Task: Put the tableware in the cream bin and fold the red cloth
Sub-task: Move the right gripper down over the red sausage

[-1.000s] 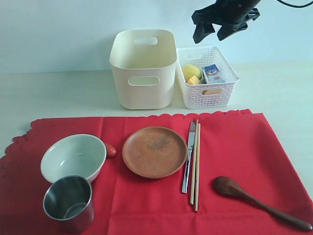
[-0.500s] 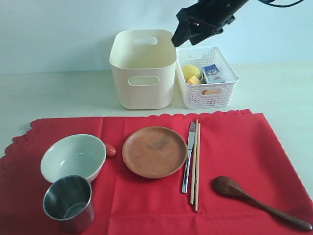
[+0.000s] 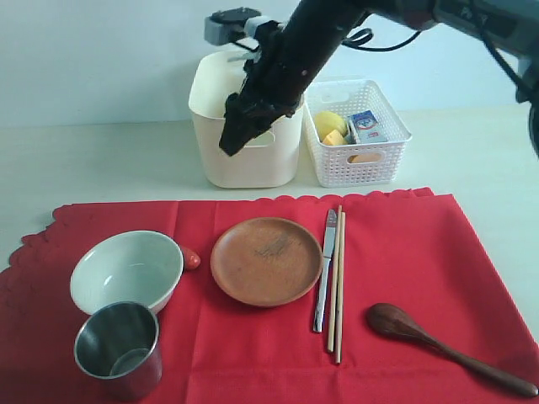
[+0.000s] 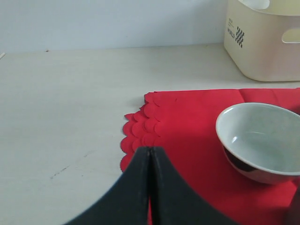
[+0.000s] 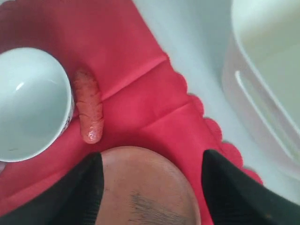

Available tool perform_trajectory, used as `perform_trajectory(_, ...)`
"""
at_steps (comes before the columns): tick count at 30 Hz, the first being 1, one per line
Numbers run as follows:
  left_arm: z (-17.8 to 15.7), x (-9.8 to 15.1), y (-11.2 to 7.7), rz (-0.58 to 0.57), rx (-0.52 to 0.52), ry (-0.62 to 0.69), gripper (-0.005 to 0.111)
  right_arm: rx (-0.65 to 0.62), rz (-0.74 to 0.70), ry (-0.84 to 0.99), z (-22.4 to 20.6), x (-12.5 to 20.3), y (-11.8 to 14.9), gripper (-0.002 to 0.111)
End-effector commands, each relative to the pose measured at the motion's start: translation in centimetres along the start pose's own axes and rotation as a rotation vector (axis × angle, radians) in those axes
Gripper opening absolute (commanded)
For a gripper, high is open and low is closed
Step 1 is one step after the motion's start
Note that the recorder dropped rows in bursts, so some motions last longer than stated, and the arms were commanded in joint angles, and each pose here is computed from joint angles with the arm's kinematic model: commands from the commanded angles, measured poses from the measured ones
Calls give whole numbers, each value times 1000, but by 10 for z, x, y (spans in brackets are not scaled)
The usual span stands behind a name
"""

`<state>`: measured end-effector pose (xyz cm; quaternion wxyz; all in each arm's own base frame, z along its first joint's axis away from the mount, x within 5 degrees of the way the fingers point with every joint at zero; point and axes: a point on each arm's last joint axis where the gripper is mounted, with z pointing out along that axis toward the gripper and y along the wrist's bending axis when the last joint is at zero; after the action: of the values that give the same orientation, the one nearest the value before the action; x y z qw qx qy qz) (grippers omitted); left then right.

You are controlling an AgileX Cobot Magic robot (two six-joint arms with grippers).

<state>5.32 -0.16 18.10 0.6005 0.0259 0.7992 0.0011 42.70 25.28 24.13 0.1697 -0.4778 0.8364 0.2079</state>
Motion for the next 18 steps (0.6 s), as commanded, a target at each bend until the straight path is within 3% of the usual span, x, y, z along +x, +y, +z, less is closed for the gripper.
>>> perform_trajectory(1,0,0,0,-11,4,-12,0,-3,-71,80,31,-1,15,58)
perform_trajectory(18,0,0,0,-11,4,-12,0,-16,-154,181,112,4,42,58)
